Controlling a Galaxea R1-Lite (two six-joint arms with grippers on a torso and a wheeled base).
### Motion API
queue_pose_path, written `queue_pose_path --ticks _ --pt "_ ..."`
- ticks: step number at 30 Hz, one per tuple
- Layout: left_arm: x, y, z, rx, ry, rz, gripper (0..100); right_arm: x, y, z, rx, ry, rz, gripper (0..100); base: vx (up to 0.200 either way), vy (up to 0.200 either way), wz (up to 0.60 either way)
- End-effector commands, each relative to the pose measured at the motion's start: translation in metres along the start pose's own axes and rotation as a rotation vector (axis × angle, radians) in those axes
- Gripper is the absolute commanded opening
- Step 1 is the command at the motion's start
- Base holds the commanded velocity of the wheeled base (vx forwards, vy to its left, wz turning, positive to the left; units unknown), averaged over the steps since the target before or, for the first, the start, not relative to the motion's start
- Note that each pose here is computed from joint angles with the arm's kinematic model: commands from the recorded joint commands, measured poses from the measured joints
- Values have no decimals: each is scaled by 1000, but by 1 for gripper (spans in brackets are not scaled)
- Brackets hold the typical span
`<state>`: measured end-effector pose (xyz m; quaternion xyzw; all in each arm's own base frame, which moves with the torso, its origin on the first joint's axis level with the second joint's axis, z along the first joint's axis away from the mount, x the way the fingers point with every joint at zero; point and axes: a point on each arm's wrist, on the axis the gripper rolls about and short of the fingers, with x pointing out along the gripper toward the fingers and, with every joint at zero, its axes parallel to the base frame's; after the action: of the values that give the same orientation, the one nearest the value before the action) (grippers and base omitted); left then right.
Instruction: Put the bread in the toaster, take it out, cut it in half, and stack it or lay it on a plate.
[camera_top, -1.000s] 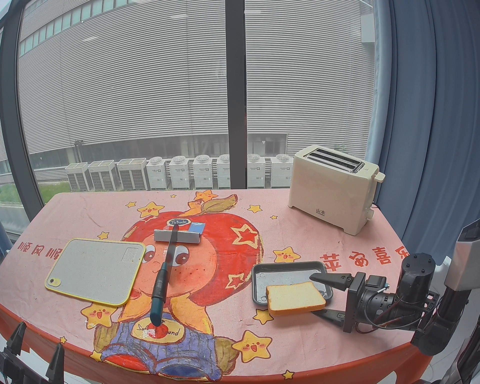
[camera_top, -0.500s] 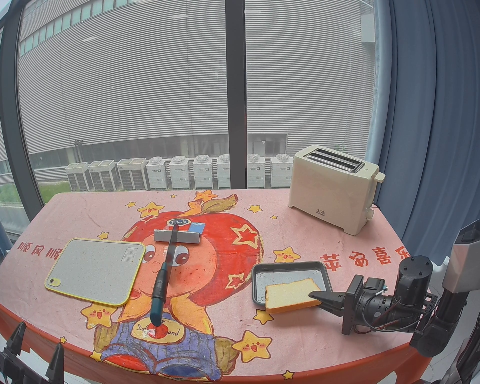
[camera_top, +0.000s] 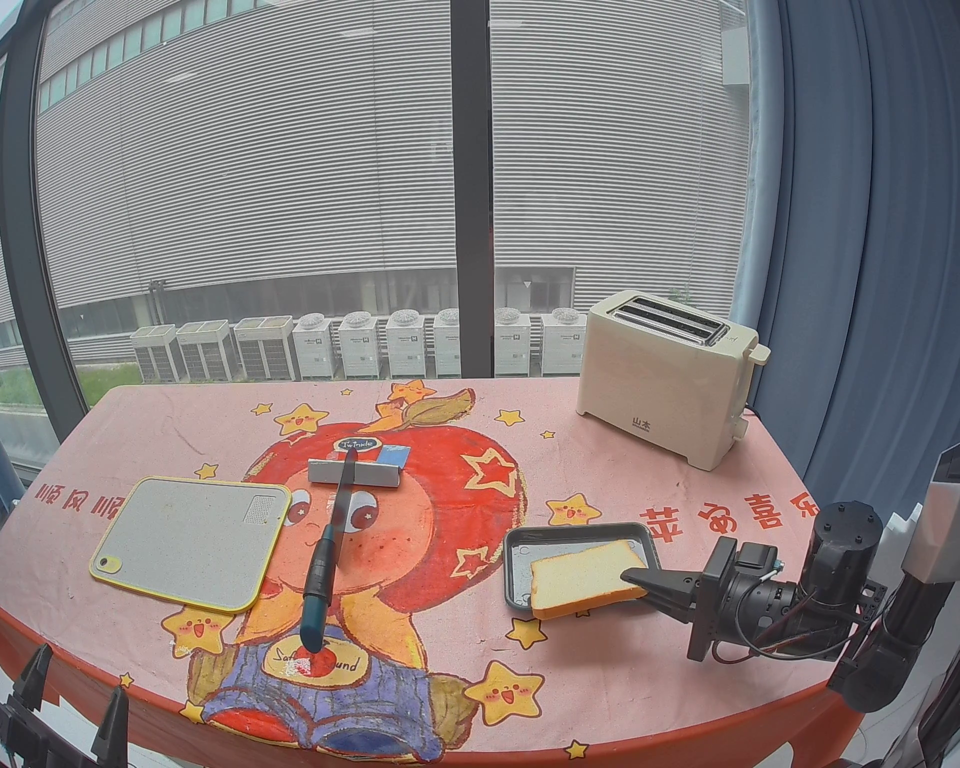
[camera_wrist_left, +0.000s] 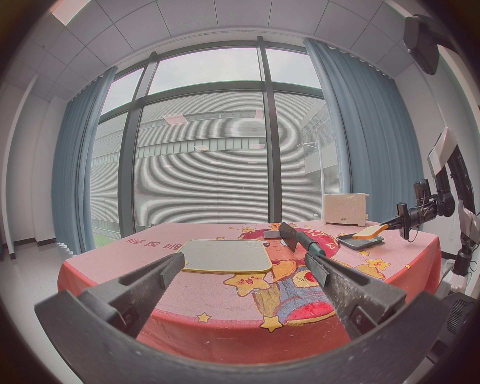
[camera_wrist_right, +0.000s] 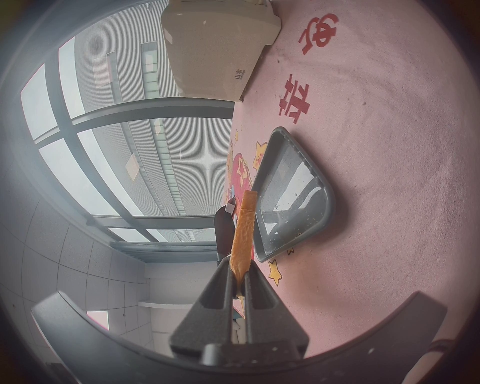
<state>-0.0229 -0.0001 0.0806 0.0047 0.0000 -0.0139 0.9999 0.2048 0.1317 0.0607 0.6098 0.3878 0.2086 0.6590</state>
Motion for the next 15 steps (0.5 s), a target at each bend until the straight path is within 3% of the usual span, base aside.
queue_pose_path --ticks 1,4,6,7,10,11,13,14,15 --pt "0 0 -5 0 1 0 100 -3 4 -1 -16 -4 16 0 0 0 0" --pt "0 0 -5 0 1 0 100 -6 6 -3 -47 -23 22 0 0 0 0" --pt "0 0 -5 0 1 0 100 -6 6 -5 -98 -38 21 0 0 0 0" --pt "0 0 -5 0 1 0 100 -7 8 -11 -155 -44 22 0 0 0 0" --pt "0 0 -5 0 1 0 100 -6 10 -19 -238 -92 20 0 0 0 0" --pt "0 0 -5 0 1 0 100 -6 10 -19 -238 -92 20 0 0 0 0" --pt "0 0 -5 0 1 0 100 -4 10 -25 -330 -133 10 0 0 0 0" --pt "0 0 -5 0 1 0 100 -4 10 -26 -338 -138 10 0 0 0 0" --pt "0 0 -5 0 1 0 100 -4 9 -28 -389 -151 -3 0 0 0 0"
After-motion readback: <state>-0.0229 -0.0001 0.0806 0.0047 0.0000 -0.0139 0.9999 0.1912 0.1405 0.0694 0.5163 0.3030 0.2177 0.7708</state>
